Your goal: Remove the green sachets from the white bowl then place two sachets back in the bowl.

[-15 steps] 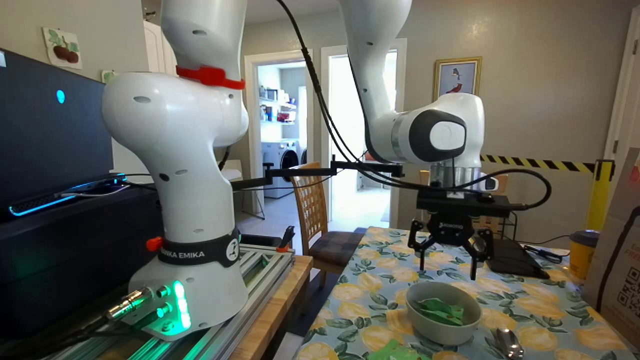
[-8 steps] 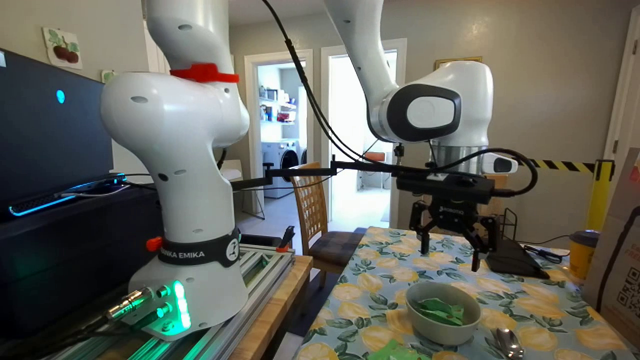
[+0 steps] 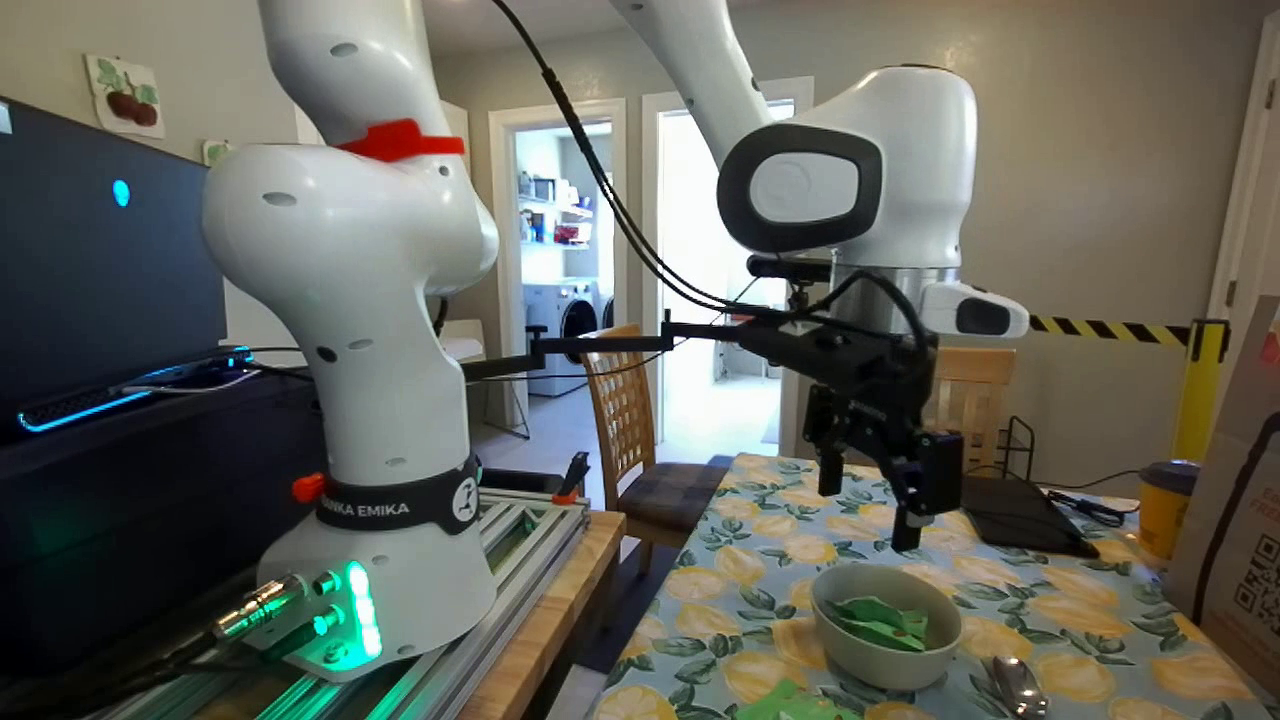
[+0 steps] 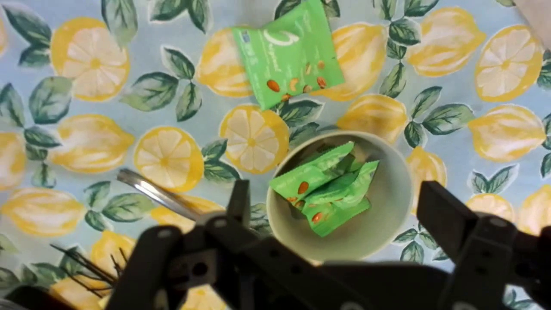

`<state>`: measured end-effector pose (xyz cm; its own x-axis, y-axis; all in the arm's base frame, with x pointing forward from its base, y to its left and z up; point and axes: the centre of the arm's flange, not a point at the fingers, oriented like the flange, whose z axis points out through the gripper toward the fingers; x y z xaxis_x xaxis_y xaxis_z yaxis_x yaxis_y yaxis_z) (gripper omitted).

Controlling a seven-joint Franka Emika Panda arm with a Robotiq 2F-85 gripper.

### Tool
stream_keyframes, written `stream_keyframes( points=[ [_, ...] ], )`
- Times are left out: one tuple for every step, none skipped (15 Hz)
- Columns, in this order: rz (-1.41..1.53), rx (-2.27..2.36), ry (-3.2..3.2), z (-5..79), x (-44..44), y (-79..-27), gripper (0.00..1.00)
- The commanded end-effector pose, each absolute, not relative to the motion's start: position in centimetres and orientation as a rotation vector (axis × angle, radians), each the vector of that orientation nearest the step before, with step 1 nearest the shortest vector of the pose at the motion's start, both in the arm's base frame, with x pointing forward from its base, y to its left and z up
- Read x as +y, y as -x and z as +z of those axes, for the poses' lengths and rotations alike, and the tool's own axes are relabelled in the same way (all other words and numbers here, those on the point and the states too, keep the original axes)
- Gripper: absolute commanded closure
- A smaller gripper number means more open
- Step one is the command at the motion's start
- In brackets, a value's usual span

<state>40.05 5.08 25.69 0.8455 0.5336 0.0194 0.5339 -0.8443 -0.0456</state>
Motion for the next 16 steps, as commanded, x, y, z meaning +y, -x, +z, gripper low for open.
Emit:
stream_keyframes(
  points=[
    [-0.069,-0.563,3.028,27.4,4.8,-37.2,0.0],
    [-0.093,-0.515,3.039,27.5,4.8,-37.1,0.0],
    [-0.112,-0.479,3.054,27.8,5.0,-36.8,0.0],
    [-0.139,-0.446,3.065,28.2,5.1,-37.0,0.0],
    [-0.163,-0.421,3.077,28.5,5.4,-37.2,0.0],
    [-0.178,-0.4,3.084,28.6,5.6,-37.4,0.0],
    [-0.184,-0.394,3.092,28.7,5.8,-37.5,0.0],
    [-0.182,-0.405,3.093,28.8,6.0,-37.7,0.0],
    [-0.169,-0.409,3.09,28.8,6.1,-37.8,0.0],
    [-0.144,-0.44,3.081,28.6,6.3,-37.9,0.0],
    [-0.136,-0.447,3.084,28.5,6.5,-37.9,0.0],
    [-0.124,-0.479,3.085,28.4,6.7,-37.9,0.0],
    [-0.11,-0.534,3.084,28.3,6.9,-38.0,0.0],
    [-0.138,-0.481,3.078,28.5,6.6,-39.4,0.0],
    [-0.128,-0.498,3.079,28.5,6.8,-39.3,0.0],
    [-0.122,-0.509,3.079,28.4,6.9,-39.2,0.0]
  ],
)
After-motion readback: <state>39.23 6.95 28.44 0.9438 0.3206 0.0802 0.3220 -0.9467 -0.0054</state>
